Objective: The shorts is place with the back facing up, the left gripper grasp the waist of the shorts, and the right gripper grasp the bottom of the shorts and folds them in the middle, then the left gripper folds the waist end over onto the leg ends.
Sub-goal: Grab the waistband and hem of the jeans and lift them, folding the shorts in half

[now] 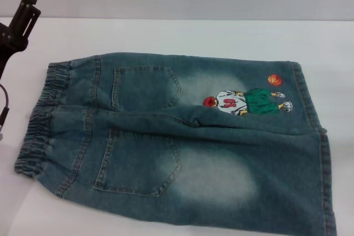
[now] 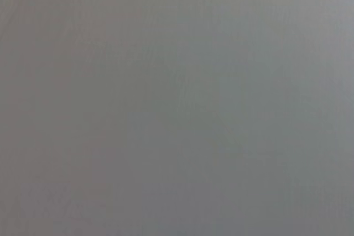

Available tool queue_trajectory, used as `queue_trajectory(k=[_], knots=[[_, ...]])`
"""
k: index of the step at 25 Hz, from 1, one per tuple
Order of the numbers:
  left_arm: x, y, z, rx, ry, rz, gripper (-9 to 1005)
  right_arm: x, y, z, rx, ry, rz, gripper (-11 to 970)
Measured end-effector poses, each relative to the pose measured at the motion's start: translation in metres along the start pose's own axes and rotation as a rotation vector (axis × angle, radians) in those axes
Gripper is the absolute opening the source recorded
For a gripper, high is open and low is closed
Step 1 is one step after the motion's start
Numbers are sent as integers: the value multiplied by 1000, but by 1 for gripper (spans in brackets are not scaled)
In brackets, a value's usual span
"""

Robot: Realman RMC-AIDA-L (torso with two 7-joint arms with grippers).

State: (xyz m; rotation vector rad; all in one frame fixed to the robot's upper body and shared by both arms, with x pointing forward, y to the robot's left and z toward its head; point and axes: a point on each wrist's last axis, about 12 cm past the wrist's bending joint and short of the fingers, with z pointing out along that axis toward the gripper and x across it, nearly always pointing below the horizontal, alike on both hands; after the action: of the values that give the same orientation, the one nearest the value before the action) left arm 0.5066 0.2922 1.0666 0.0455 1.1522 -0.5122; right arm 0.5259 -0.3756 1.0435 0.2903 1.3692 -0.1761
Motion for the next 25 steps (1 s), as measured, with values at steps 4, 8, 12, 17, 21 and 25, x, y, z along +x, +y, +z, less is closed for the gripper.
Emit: queue_trajectory(k=[4, 8, 12, 17, 21, 25], knots=[[0, 0, 0, 0, 0, 0, 832, 1, -1, -1, 2, 3, 0, 729], [0, 1, 1, -4, -1, 0, 831, 1, -1, -2, 4, 5, 3, 728], [0, 1, 1, -6, -1, 0, 829, 1, -1, -2, 4, 5, 4, 728], [0, 1, 3, 0, 4, 1, 828, 1, -1, -2, 4, 5, 4, 729], [1, 0, 9, 19, 15, -21, 827, 1, -1, -2, 3, 4, 6, 729], [4, -3, 20, 62, 41, -69, 826, 1, -1, -2, 4, 5, 7, 729]])
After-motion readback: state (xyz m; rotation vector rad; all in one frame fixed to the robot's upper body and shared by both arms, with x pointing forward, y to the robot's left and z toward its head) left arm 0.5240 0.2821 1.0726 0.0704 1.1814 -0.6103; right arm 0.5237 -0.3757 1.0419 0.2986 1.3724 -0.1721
